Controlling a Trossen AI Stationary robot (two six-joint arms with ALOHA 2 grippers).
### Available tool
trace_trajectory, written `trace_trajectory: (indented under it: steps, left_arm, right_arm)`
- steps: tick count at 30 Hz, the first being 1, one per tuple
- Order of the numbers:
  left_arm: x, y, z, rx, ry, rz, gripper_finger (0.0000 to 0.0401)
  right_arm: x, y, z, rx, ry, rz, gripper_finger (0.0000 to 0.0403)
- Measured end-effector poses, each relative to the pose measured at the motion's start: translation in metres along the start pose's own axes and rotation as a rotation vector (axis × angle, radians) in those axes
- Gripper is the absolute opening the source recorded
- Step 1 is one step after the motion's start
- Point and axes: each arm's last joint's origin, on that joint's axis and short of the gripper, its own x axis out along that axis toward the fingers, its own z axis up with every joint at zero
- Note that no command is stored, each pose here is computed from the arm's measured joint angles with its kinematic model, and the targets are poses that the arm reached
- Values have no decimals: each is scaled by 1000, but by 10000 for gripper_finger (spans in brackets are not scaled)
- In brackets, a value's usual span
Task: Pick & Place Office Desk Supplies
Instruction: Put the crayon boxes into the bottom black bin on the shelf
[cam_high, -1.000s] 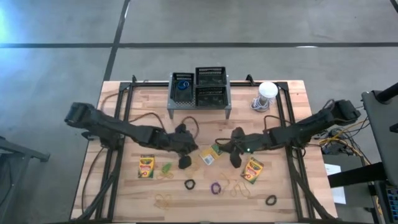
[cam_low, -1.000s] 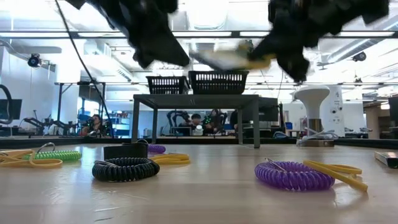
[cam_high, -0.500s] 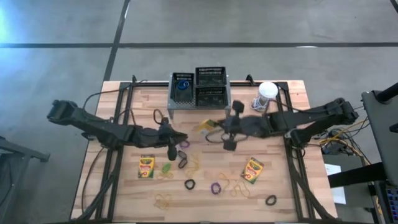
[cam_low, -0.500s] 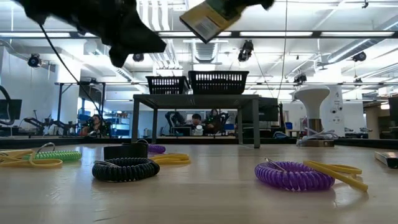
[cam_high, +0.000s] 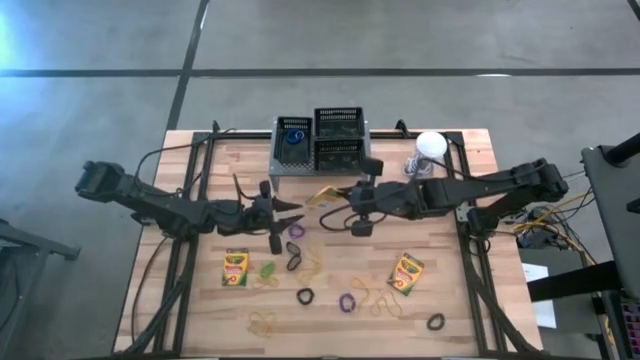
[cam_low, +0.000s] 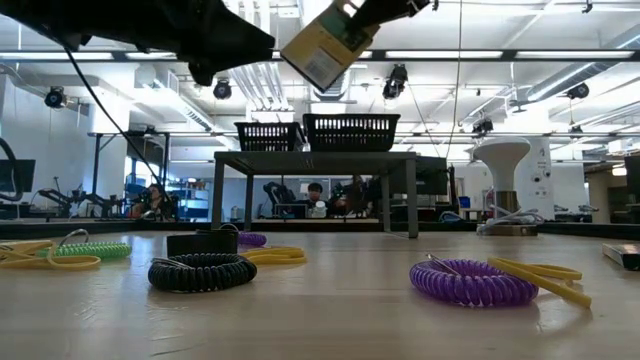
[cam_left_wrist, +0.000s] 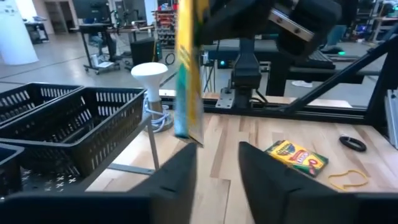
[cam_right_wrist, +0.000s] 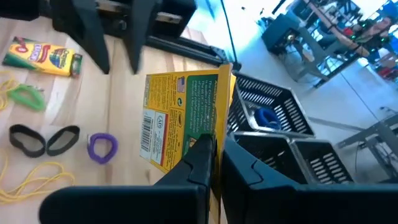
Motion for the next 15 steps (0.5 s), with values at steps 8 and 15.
trace_trajectory:
  steps: [8,15]
  left_arm:
    - [7,7,5,-47,-55,35,259]
    - [25,4,-11,-33,3,48,283]
  right_arm:
    - [9,8,-15,4,10,2,13]
    - [11,12,-18,1,-50,-1,13]
